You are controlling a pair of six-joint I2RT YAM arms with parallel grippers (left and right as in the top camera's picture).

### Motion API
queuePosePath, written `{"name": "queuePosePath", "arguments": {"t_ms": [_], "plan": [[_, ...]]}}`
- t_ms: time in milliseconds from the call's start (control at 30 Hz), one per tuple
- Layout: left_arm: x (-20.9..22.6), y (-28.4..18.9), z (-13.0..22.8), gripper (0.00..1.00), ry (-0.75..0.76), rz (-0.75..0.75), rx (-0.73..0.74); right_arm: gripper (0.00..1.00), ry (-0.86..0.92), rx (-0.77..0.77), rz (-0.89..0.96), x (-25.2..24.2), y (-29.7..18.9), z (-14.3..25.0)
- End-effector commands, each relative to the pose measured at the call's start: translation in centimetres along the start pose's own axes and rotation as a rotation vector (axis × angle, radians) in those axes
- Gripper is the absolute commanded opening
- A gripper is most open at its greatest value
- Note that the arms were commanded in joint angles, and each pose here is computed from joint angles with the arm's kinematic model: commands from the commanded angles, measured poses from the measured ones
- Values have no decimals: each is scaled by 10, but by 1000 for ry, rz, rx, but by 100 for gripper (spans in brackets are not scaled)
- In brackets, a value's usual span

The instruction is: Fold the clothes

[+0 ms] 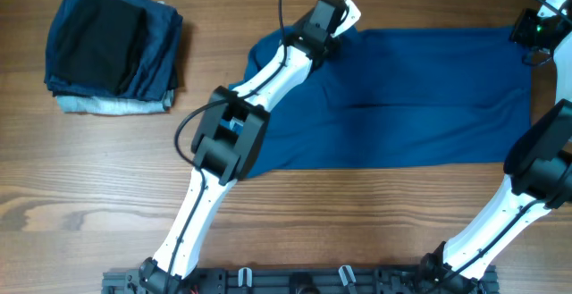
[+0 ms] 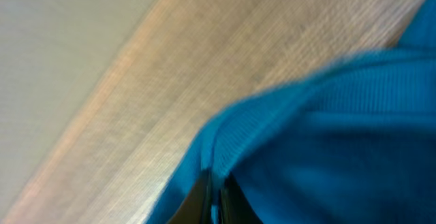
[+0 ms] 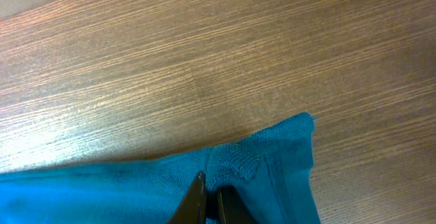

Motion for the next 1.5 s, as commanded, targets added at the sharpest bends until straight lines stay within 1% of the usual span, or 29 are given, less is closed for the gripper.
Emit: {"name": "queuePosePath", "arguments": {"t_ms": [0, 133, 200, 267, 367, 433, 500, 533, 600, 667, 733, 800, 867, 967, 1033, 1067, 1100, 1167, 1233, 1300, 1367, 1467], "plan": [[48, -58, -32, 6, -53, -68, -60, 4, -20, -27, -19, 3, -15, -8], [53, -72, -26, 6, -37, -32, 1, 4, -15, 8, -28, 4, -15, -3], [49, -79, -16, 4, -15, 18, 78, 4, -19, 35, -32, 4, -18, 1], [50, -87, -10, 4, -17, 41, 128, 4, -30, 45, -59, 8, -26, 1], [64, -112, -3, 4, -146, 49, 196, 4, -21, 90, -62, 12, -52, 5], [74, -127, 0, 4, -221, 63, 210, 4, -13, 130, -61, 13, -59, 11], [78, -146, 5, 4, -243, 157, 222, 4, -2, 189, -60, 13, -62, 19], [78, -151, 9, 4, -249, 179, 244, 4, 4, 217, -60, 13, -63, 23], [78, -155, 23, 4, -272, 208, 327, 4, 14, 273, -53, 13, -65, 31], [73, -165, 43, 4, -318, 255, 472, 4, 12, 309, 9, 8, -67, 36], [71, -173, 54, 4, -361, 276, 559, 4, 7, 337, 66, 4, -68, 40], [69, -181, 57, 4, -378, 297, 597, 4, 9, 363, 116, -1, -70, 43], [75, -198, 56, 4, -455, 272, 609, 4, 39, 394, 183, -10, -73, 48], [87, -230, 52, 4, -521, 244, 595, 4, 83, 417, 194, -20, -76, 51], [90, -238, 56, 5, -589, 225, 621, 4, 96, 421, 179, -20, -77, 52], [90, -240, 60, 6, -612, 223, 650, 4, 95, 425, 178, -20, -77, 53], [91, -243, 69, 6, -655, 218, 715, 4, 94, 434, 178, -20, -78, 54], [94, -246, 79, 6, -698, 207, 772, 4, 94, 445, 179, -20, -78, 55], [99, -247, 89, 8, -764, 191, 817, 4, 96, 452, 178, -20, -78, 56], [93, -244, 97, 8, -769, 223, 858, 4, 98, 478, 179, -20, -80, 59], [77, -235, 112, 8, -749, 249, 939, 4, 99, 507, 194, -20, -82, 63], [61, -225, 127, 8, -740, 286, 999, 4, 126, 545, 200, -20, -83, 70]]}}
Point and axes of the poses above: each gripper's point midway between its finger pads, its own y axis out along the fingers, its own x axis along the line the jaws close on, z = x × y, the point moved 10 cm from there along -y, back along the fingers, and after that the axes turned 7 degrees about y, right-handed, at the moved point
